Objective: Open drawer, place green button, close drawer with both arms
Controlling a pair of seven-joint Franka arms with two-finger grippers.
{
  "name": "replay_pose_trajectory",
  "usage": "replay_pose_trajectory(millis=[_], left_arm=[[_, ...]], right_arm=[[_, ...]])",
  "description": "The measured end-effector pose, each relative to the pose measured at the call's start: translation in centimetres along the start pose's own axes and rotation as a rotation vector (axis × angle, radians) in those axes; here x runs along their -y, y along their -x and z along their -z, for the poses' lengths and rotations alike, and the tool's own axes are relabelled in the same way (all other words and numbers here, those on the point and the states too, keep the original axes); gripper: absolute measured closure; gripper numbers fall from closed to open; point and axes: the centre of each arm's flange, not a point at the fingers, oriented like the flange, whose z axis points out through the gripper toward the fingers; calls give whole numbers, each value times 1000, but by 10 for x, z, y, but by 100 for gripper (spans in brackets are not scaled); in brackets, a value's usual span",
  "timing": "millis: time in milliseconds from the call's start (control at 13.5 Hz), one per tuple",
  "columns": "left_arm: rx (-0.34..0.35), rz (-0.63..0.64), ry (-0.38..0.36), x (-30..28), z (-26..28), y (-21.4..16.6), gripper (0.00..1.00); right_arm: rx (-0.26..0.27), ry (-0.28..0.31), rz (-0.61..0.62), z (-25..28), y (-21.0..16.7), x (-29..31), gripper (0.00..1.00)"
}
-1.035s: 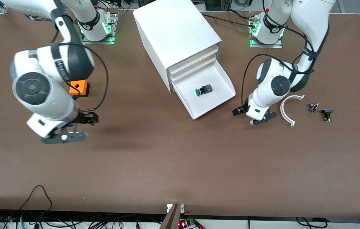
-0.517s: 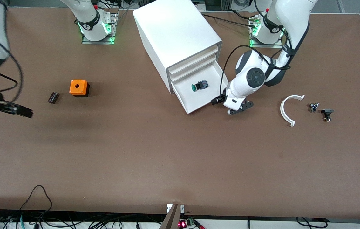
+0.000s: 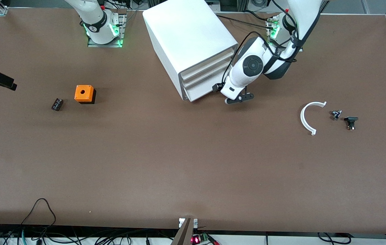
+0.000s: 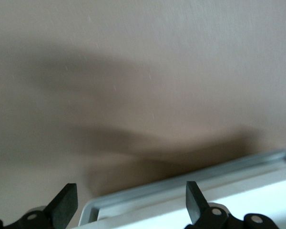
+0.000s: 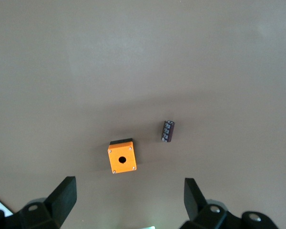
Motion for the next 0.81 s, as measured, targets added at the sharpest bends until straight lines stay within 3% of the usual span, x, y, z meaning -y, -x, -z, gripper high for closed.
replay_pose_trajectory(millis=[222,443,665,813], left_arm=[[24,-60,-18,-16,-4,29,0],[24,-74,-19,-19,-4,36,0],[3,-46,-4,-12,9,23,0],[-41,20,29,7,34,-8,0]], right_arm=[[-11,-8,19,-2,21,2,0],[-58,-23,27,1,20,4,0],[-89,-26,27,1,14,4,0],[-87,-34,23,-3,11,4,0]])
